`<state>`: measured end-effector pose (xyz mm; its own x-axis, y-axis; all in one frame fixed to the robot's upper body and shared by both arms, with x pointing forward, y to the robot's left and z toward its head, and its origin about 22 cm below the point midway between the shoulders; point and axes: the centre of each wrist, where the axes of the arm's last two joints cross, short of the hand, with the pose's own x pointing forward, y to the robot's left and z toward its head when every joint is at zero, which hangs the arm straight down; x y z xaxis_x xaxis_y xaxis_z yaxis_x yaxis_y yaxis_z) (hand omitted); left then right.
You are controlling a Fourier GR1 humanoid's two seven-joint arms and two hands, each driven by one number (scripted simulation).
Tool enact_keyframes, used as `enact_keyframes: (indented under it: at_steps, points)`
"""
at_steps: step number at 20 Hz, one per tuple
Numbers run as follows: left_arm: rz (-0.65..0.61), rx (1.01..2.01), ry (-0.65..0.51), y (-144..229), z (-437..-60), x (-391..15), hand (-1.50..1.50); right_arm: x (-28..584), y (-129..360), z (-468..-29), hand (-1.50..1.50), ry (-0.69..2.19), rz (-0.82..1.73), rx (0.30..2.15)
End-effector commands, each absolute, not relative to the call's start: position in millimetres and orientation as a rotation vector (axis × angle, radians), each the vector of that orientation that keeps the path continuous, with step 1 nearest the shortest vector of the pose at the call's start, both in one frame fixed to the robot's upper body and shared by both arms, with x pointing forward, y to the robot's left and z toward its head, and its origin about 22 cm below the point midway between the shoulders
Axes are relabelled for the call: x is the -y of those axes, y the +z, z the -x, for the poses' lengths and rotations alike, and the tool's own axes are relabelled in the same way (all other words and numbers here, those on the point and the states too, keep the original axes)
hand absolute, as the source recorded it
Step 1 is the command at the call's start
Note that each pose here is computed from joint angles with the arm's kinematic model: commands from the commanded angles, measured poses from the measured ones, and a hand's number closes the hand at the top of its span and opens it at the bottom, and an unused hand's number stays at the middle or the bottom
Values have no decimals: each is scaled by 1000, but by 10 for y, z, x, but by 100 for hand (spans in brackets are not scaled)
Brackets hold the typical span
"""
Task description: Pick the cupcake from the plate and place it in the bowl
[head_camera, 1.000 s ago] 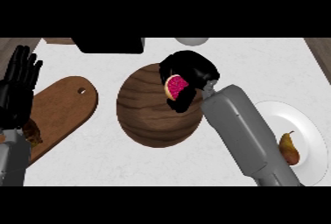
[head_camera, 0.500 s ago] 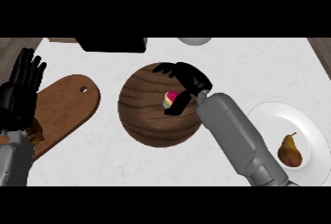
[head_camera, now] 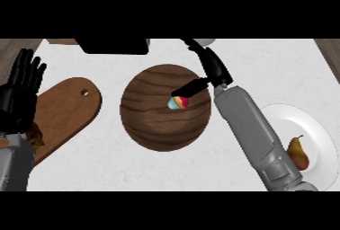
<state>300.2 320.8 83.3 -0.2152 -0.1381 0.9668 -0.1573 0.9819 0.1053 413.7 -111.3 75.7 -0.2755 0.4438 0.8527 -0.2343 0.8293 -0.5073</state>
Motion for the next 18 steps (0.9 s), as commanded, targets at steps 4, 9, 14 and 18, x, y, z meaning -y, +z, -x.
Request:
enact_keyframes:
  at_steps: [4,9,14,18]
  points:
    - [-234,1796,20,799,-3032,-3231,0,2065,943,-4403,-150,384,190,1749]
    - [-211,1800,12,930,-3006,-3165,0,2619,957,-4471,-150,336,161,1751]
    - [-192,1820,7,938,-2949,-3098,0,3317,792,-4304,-150,292,123,1769]
    - [-227,1818,-10,998,-3099,-3228,0,3653,845,-4230,-150,289,107,1772]
